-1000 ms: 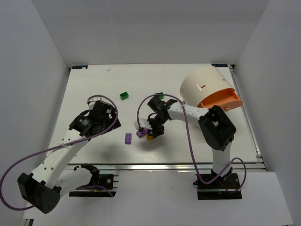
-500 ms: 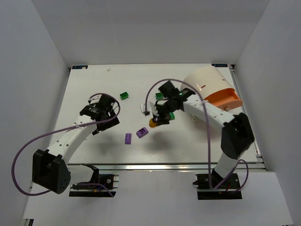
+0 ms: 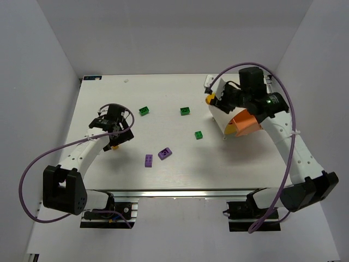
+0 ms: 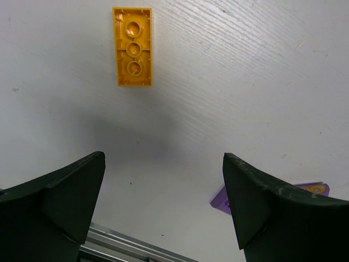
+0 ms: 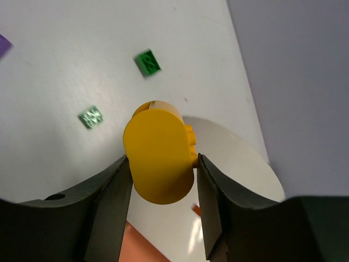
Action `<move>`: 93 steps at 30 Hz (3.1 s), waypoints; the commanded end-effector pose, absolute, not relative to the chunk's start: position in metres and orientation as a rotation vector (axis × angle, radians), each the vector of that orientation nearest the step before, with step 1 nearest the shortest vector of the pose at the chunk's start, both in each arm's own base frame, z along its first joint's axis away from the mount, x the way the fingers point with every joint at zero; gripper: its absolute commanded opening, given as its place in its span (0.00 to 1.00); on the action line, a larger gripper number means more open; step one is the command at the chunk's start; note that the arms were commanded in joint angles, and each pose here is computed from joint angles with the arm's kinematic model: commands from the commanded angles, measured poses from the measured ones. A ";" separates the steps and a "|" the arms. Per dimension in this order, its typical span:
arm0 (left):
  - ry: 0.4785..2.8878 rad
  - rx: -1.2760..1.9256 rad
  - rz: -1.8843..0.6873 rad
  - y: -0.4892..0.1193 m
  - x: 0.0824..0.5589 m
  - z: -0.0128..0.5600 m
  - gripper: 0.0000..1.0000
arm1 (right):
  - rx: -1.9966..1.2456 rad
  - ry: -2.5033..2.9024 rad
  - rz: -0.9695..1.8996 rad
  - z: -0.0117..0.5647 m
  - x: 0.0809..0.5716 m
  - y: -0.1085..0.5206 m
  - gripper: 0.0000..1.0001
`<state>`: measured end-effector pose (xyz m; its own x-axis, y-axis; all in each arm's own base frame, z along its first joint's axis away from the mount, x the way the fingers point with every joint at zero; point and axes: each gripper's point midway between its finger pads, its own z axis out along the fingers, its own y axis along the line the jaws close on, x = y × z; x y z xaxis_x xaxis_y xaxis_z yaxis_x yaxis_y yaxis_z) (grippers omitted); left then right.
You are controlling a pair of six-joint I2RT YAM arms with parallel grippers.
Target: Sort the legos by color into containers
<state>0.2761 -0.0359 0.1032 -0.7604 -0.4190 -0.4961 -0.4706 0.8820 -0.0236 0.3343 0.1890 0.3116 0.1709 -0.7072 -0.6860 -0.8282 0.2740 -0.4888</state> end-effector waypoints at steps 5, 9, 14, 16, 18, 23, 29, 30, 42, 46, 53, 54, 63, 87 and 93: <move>2.509 -0.613 0.010 -0.041 0.286 0.111 0.98 | -1.325 1.594 -0.249 0.356 0.343 0.096 0.10; 2.496 -0.594 -0.022 -0.043 0.289 0.113 0.98 | -1.379 1.565 -0.327 0.362 0.329 0.074 0.10; 2.483 -0.562 -0.026 -0.043 0.292 0.118 0.98 | -1.485 1.595 -0.349 0.357 0.313 0.056 0.10; 2.480 -0.564 -0.026 -0.040 0.293 0.118 0.98 | -1.521 1.626 -0.357 0.351 0.306 0.048 0.10; 2.475 -0.561 -0.033 -0.041 0.294 0.118 0.98 | -1.571 1.627 -0.379 0.347 0.304 0.043 0.10; 2.470 -0.551 -0.076 -0.046 0.294 0.117 0.98 | -1.669 1.684 -0.388 0.328 0.303 0.028 0.11; 2.467 -0.548 -0.088 -0.047 0.291 0.115 0.98 | -1.782 1.697 -0.362 0.317 0.309 0.020 0.15; 2.464 -0.550 -0.088 -0.047 0.290 0.115 0.98 | -1.796 1.699 -0.362 0.316 0.309 0.018 0.17; 2.455 -0.567 -0.085 -0.045 0.284 0.117 0.98 | -1.951 1.682 -0.351 0.300 0.312 0.003 0.44; 2.449 -0.569 -0.080 -0.044 0.286 0.121 0.98 | -1.934 1.654 -0.355 0.302 0.319 0.005 0.53; 2.450 -0.569 -0.070 -0.043 0.287 0.123 0.98 | -1.900 1.667 -0.359 0.301 0.324 -0.002 0.60; 2.449 -0.572 -0.074 -0.043 0.287 0.123 0.98 | -1.898 1.662 -0.361 0.302 0.324 -0.002 0.60; 2.454 -0.600 -0.040 -0.040 0.289 0.124 0.95 | -1.595 1.532 -0.128 0.367 0.331 0.047 0.46; 2.601 -0.674 0.173 0.009 0.324 0.062 0.88 | -1.235 1.569 0.659 0.308 0.280 0.218 0.60; 2.678 -0.646 0.209 0.013 0.331 0.028 0.77 | -1.221 1.579 0.644 0.311 0.281 0.218 0.60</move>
